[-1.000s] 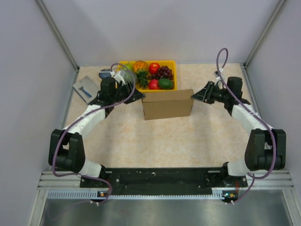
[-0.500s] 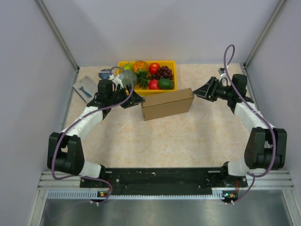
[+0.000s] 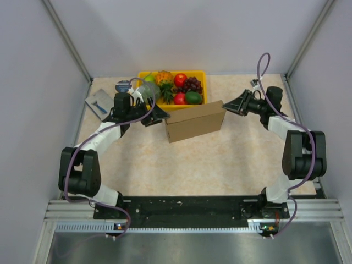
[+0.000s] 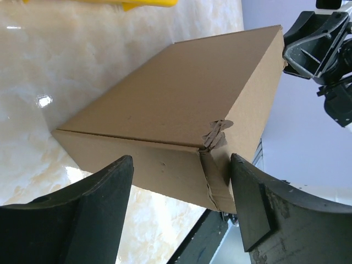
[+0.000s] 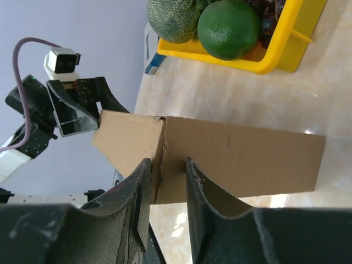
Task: Fold the paper box
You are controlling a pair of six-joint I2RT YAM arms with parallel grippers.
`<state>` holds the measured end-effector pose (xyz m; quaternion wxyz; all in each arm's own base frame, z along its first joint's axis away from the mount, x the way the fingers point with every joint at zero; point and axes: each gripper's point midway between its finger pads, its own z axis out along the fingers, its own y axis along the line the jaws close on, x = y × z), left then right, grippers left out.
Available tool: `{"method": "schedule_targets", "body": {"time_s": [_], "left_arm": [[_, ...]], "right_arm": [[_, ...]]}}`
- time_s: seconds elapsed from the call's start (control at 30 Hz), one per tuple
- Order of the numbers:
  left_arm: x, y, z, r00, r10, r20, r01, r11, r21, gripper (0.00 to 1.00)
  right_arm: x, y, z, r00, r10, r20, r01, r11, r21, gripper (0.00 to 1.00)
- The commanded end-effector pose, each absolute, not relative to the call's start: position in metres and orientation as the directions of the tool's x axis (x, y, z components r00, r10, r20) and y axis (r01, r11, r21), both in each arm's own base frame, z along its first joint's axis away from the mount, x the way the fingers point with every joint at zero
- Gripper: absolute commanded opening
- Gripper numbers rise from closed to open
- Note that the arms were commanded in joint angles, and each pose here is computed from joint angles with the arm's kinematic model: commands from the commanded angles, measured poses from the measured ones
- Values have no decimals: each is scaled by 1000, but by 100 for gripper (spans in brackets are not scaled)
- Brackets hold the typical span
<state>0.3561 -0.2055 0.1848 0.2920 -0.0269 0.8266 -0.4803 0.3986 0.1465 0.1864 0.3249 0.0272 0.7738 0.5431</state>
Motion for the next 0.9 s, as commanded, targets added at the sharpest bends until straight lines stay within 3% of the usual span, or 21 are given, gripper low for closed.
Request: {"method": "schedule_targets", "body": {"time_s": [0.0,0.07,0.27,0.5,0.87], "left_arm": [[361,-204,195,-824,-313,-473,268,520,-811,76],[359,-201,208,-802,-317,-506,301,518,-801,77],[342,-198,221,-796,-335,-504,297,508,-808,77],[336,-209,231,-830,-362,-424,279,389,-878,83],[338,-208,191,-858,-386,-339,174,404,-898,70]], "right_arm": [[411,140,162,-776,431,-460,-273,428,861,25],[415,138,152,-778,438,-451,-247,446,860,21],[412,141,133,-791,459,-404,-218,405,888,22],[415,142,144,-779,436,-450,-236,460,856,22],[415,146,150,-771,408,-489,-252,510,822,22]]}}
